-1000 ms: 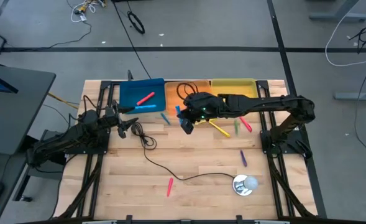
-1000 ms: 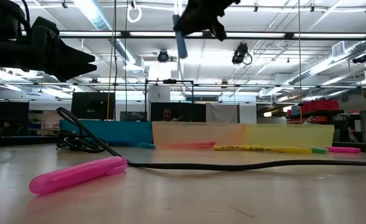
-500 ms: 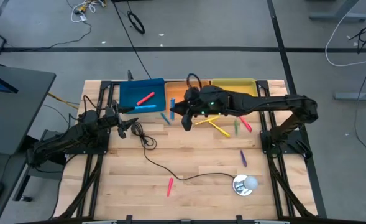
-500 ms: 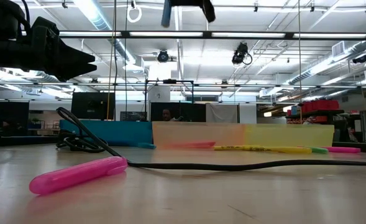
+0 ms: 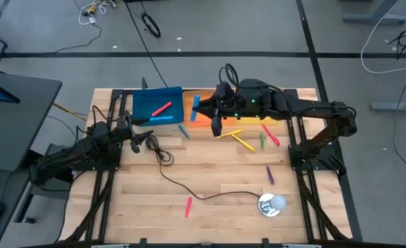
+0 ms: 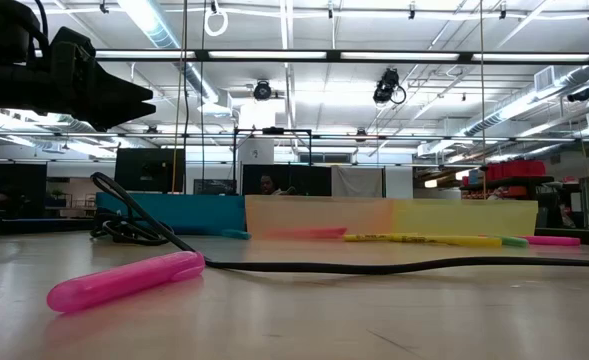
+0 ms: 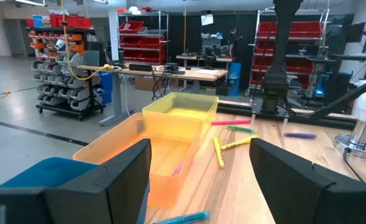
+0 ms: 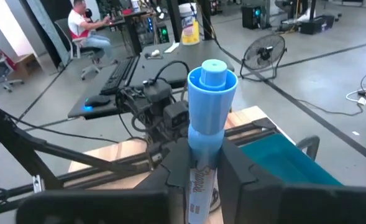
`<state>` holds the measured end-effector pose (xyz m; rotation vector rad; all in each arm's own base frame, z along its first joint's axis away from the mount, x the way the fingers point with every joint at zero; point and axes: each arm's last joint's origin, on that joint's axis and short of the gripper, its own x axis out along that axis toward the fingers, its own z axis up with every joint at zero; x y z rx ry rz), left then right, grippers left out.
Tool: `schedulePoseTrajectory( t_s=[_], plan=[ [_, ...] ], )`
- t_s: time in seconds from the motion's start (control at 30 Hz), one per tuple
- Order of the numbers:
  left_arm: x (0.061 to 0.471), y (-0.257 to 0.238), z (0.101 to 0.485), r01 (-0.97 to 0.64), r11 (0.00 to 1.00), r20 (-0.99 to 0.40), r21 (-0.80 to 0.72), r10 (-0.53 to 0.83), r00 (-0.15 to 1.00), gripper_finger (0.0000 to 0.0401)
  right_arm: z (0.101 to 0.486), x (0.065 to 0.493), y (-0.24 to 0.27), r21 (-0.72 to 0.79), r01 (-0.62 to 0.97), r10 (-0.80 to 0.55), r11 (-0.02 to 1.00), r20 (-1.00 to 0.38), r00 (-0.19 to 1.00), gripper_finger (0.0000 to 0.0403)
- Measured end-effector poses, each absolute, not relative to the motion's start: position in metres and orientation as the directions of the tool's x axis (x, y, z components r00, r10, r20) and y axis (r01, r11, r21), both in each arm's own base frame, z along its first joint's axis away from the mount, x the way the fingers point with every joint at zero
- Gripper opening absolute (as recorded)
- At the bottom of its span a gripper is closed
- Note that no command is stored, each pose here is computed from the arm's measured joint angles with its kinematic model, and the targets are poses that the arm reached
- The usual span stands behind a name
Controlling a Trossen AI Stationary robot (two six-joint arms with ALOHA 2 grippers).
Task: Pick & Place Markers
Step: Put the blue highlighter pen into the blue bin
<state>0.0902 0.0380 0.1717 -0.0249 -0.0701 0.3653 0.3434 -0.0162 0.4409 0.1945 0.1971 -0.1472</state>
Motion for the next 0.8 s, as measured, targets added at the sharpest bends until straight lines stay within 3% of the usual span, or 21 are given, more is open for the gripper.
schedulePoseTrajectory(
  t_s=[0.27,0.5,0.6,0.8],
  plan=[
    [0.09,0.038,0.172,-0.365,0.93,0.065,-0.038,0.367,0.928,0.028,0.431,0.341,-0.016,0.161,0.184,-0.126,0.97,-0.315,0.941,0.004],
    [0.09,0.038,0.174,-0.366,0.928,0.091,-0.075,0.372,0.924,0.028,0.431,0.341,-0.015,0.163,0.18,-0.123,0.97,-0.306,0.944,0.004],
    [0.09,0.037,0.176,-0.314,0.939,0.104,-0.141,0.329,0.939,0.028,0.432,0.341,-0.015,0.171,0.182,-0.123,0.968,-0.304,0.945,0.004],
    [0.089,0.031,0.189,-0.15,0.987,0.099,-0.056,0.155,0.983,0.028,0.432,0.341,-0.015,0.183,0.185,-0.124,0.965,-0.303,0.945,0.004]
  ],
)
